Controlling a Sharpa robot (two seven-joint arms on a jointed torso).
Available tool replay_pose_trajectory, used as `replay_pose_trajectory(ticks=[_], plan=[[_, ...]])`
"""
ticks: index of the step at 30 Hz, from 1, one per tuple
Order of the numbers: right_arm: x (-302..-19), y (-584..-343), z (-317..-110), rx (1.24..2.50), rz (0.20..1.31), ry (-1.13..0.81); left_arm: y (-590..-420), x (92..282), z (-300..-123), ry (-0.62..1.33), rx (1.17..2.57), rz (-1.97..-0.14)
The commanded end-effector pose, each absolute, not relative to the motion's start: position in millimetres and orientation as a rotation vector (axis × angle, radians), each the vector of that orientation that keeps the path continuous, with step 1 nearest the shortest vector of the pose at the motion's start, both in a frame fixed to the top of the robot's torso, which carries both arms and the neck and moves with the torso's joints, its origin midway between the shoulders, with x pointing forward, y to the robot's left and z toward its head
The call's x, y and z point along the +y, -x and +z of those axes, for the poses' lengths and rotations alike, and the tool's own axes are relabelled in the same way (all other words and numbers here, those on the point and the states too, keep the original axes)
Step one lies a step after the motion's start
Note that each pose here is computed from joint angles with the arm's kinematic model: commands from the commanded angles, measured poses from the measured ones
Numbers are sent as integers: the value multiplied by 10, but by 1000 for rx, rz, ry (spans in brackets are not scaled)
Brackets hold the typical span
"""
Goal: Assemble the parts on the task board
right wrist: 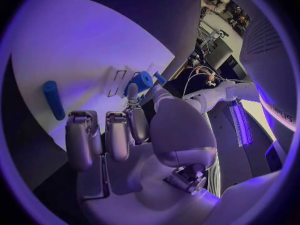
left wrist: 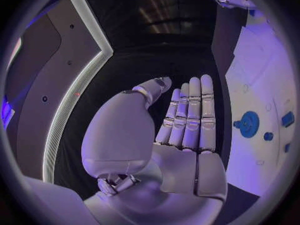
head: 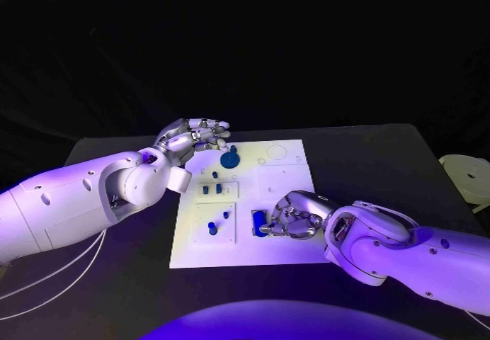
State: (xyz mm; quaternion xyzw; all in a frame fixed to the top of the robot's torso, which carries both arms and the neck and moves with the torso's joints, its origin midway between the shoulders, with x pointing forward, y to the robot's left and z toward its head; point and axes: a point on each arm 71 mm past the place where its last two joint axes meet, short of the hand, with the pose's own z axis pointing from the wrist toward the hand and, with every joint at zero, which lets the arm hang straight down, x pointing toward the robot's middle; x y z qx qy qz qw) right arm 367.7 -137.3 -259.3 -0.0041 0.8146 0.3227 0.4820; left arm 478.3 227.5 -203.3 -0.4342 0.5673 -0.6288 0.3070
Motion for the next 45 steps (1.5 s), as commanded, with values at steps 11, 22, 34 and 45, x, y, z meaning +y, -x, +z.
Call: replay_pose_trajectory(ticks=[11,22,34,45], plan=[[-1391,-3711,-2644,2008,756,54,-4775,2244,-2021,1137,1506,-1687],[-1336,-3770,-2673,1998,718,60,-4776,2234,-2022,1137,1508,-1689],[-1339,-3767,-2670,1995,730,66,-4776,2238,-2023,1137,1508,-1688],[-1585,-3774,-2442,1845,819,-88,-4780,2249,-2025,1138,1505,-1685]])
